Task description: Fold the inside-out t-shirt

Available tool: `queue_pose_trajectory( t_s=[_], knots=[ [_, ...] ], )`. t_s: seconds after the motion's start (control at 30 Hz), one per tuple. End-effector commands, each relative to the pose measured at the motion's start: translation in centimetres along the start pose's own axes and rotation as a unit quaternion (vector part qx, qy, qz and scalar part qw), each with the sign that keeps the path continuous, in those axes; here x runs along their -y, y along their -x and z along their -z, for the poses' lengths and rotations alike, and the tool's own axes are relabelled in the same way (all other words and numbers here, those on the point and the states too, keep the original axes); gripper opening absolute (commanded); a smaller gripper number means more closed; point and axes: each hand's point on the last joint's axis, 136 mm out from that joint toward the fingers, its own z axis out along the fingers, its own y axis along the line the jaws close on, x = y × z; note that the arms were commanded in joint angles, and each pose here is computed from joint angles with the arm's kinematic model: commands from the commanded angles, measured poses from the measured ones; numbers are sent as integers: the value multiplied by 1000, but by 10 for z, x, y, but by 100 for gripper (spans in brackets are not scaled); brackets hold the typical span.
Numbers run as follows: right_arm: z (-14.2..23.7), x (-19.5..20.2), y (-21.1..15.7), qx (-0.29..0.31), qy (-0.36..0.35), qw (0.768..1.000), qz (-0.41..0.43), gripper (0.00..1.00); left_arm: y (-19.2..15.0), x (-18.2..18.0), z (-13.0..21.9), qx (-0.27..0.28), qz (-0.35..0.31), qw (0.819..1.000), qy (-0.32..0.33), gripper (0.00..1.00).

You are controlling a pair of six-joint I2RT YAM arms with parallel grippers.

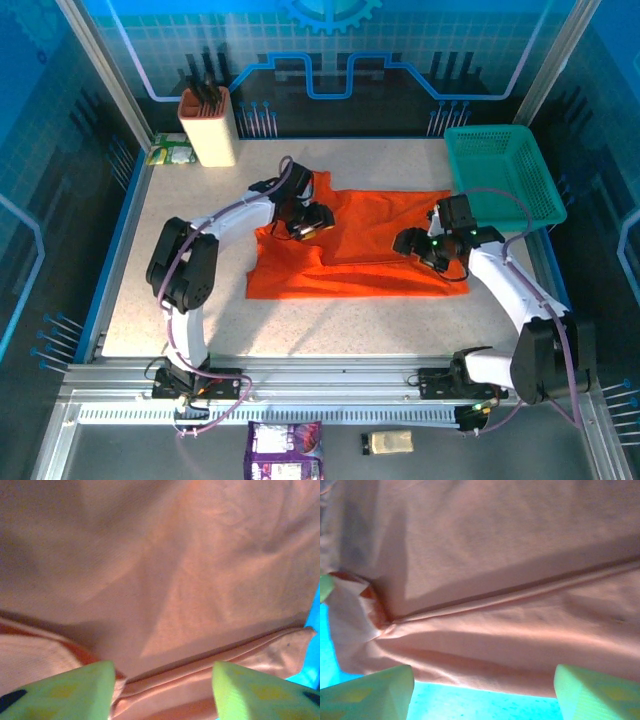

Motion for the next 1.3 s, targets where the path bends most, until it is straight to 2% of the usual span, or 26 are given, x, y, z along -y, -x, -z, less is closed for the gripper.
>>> queue_pose_trajectory(
  t_s=[0.0,0.2,0.37,0.47,0.57,0.83,1.07,1.17,1.27],
  knots=[
    [-8,-40,2,-26,103,994,37,72,-20,-18,24,1,-13,999,34,46],
    [-44,-104,-21,-90,190,974,89,61,-40,-74,47,13,18,996,82,35],
    [-84,-162,-47,-137,219,957,131,36,-57,-120,60,8,67,994,83,20],
    [-111,-187,-64,-166,223,949,150,24,-66,-133,57,-4,79,994,78,9],
    [-136,-201,-74,-182,220,946,156,18,-75,-139,47,-23,88,993,70,5],
    [-187,-161,-52,-143,108,972,150,8,-105,-177,32,-62,118,985,113,5],
    [-212,-116,-44,-148,43,981,115,4,-113,-203,37,-54,155,979,116,6],
    [-208,-123,-44,-153,65,980,109,4,-110,-203,39,-49,158,980,110,6],
    [-186,-142,-34,-138,96,979,119,7,-100,-188,46,-39,146,985,86,6]
  ],
)
